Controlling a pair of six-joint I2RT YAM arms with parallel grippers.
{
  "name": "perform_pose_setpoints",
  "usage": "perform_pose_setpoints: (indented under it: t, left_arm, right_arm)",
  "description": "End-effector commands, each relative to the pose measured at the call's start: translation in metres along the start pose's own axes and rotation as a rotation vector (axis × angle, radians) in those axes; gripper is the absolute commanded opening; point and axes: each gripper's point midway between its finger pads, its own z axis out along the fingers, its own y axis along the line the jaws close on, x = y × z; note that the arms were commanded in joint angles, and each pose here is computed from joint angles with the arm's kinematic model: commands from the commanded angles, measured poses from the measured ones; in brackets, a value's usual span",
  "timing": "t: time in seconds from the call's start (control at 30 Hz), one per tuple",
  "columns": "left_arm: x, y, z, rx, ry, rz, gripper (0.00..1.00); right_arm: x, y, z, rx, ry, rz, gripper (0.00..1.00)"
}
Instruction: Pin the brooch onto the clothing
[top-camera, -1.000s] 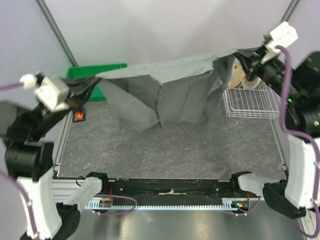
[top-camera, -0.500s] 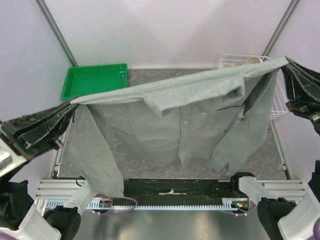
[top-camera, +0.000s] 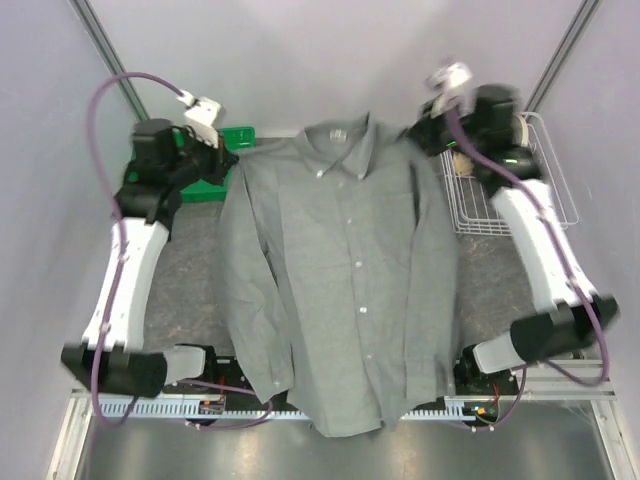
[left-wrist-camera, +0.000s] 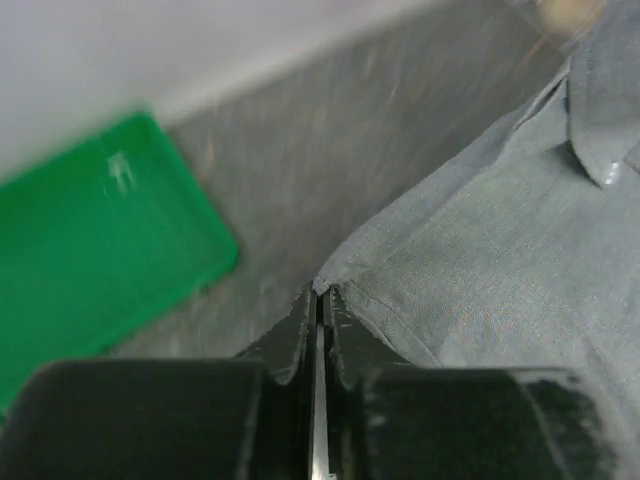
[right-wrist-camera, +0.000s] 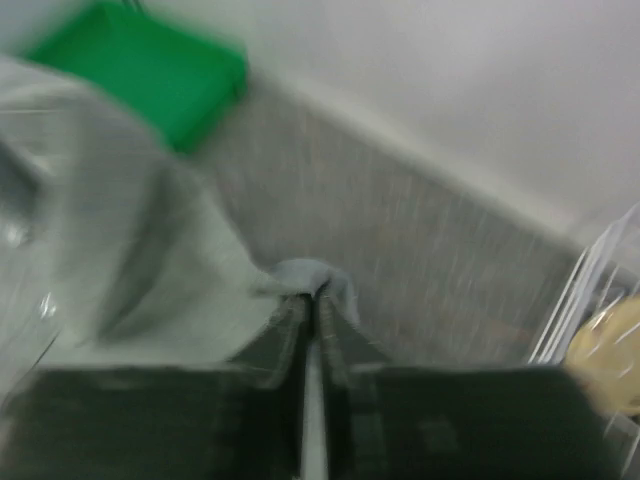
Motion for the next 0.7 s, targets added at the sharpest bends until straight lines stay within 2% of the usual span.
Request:
perform_pose_setpoints:
  t: [0.0, 0.07, 0.1, 0.13, 0.17, 0.3, 0.4, 0.5, 0.67]
  left_arm:
    - [0.114, 0.067, 0.07, -0.153, 0.286, 0.034, 0.13]
    - [0.149, 0.092, 0.084, -0.179, 0.394, -0.016, 0.31]
    - [0.175, 0.1, 0.095, -0.165, 0.455, -0.07, 0.42]
    - [0.176, 0.117, 0.089, -0.181, 0.466, -0.113, 0.54]
    - [0.179, 0.119, 0.089, -0.171, 0.478, -0.149, 0.57]
    - [0.176, 0.097, 0.091, -0.03, 0.45, -0.142, 0.59]
    - [0.187, 0.073, 0.087, 0.089, 0.489, -0.175, 0.56]
    - [0.205, 0.045, 0.079, 0.183, 0.548, -0.185, 0.55]
    - [0.256, -0.024, 0.064, 0.353, 0.664, -0.171, 0.53]
  right_arm:
    - [0.116, -0.019, 0.07, 0.133, 0.29, -0.053, 0.42]
    - [0.146, -0.048, 0.096, 0.238, 0.399, -0.043, 0.84]
    - [0.151, -0.056, 0.1, 0.266, 0.427, -0.048, 0.9]
    - [0.168, -0.061, 0.103, 0.258, 0.489, -0.049, 0.92]
    - [0.161, -0.062, 0.104, 0.251, 0.483, -0.054, 0.95]
    - [0.18, -0.045, 0.089, 0.135, 0.575, -0.082, 0.98]
    - [0.213, -0.02, 0.068, 0.004, 0.697, -0.052, 0.98]
    - [0.249, 0.005, 0.038, -0.109, 0.834, 0.0, 0.96]
    - [0.309, 0.039, -0.007, -0.234, 0.998, 0.052, 0.92]
